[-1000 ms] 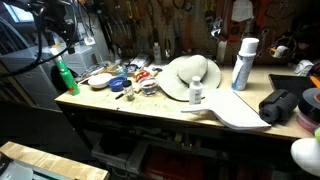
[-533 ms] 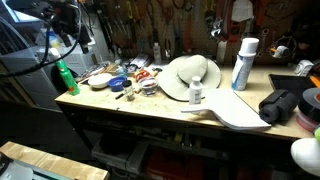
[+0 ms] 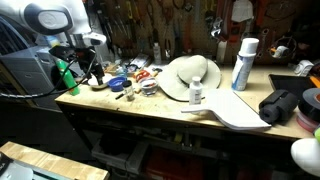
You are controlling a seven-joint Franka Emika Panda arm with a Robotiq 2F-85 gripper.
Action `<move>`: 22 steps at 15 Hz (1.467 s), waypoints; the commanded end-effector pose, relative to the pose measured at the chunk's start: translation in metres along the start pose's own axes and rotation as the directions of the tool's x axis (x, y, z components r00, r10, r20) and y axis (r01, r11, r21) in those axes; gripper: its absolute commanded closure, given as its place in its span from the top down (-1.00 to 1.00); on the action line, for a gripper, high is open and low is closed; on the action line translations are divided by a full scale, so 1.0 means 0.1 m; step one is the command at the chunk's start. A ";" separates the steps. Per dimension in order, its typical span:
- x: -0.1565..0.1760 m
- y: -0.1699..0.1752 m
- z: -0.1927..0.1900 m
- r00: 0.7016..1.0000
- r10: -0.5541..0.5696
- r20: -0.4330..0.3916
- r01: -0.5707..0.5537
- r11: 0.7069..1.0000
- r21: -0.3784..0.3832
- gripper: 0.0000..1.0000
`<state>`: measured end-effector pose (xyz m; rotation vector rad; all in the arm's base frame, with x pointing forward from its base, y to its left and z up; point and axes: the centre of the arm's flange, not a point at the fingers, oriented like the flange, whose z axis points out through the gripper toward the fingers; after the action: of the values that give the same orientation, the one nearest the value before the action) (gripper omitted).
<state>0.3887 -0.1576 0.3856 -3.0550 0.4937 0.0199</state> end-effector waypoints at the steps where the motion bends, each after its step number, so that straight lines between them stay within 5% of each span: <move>1: 0.05 -0.07 0.53 1.000 0.013 0.023 -0.012 0.999 -0.041 1.00; 9: 0.14 -0.18 0.71 0.999 -0.034 -0.028 0.033 0.999 -0.040 1.00; 13: 0.32 -0.20 0.79 0.984 -0.025 -0.175 0.018 0.999 -0.038 1.00; 18: 0.42 -0.19 0.97 0.982 -0.026 -0.187 0.014 0.998 -0.065 0.34; 22: 0.49 -0.17 1.10 0.978 -0.020 -0.207 0.006 0.998 -0.068 0.22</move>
<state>0.4325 -0.1490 0.2884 -3.1343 0.4696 -0.2657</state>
